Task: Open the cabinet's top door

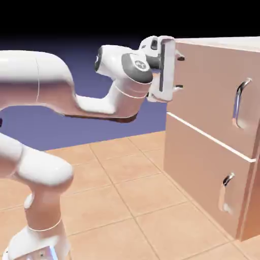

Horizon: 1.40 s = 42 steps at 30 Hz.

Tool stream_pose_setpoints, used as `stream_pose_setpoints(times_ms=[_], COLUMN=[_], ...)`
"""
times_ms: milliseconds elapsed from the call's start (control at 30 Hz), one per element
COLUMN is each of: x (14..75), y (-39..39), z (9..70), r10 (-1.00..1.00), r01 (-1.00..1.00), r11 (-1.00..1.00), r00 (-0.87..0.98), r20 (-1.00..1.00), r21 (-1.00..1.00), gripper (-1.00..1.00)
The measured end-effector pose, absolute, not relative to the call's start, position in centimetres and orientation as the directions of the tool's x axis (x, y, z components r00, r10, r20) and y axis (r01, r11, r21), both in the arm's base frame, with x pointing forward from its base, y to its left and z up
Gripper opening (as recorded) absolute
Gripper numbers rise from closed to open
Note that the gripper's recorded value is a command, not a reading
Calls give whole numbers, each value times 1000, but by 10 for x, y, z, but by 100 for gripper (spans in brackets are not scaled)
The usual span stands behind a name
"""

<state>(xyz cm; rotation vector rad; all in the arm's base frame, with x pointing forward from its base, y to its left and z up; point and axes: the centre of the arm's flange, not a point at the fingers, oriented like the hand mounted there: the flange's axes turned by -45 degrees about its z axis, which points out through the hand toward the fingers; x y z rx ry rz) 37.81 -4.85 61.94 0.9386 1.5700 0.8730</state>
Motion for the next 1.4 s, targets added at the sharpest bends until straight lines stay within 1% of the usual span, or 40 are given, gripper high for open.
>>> stream_pose_setpoints(times_ms=[267, 533, 700, 833, 900, 1033, 1067, 1133, 1400], x=[394, 419, 439, 456, 457, 499, 507, 507, 450], y=[-87, -126, -149, -166, -167, -166, -165, -165, -146], z=[604, 570, 539, 511, 508, 509, 508, 508, 508], r10=[702, 411, 195, 12, 0, 1, 0, 0, -4], r01=[28, -23, -35, -38, -38, -38, -38, -38, 86], r11=[710, 911, 980, 999, 999, 999, 999, 999, 996], r00=[-104, -50, -19, -1, 0, 0, 0, 0, 3], r20=[-705, -911, -981, -1000, -1000, -1000, -1000, -1000, -1000], r21=[703, 412, 196, 12, 0, 1, 0, 0, -4], gripper=[0, 0, 0, 0, 0, 0, -100, -100, -100])
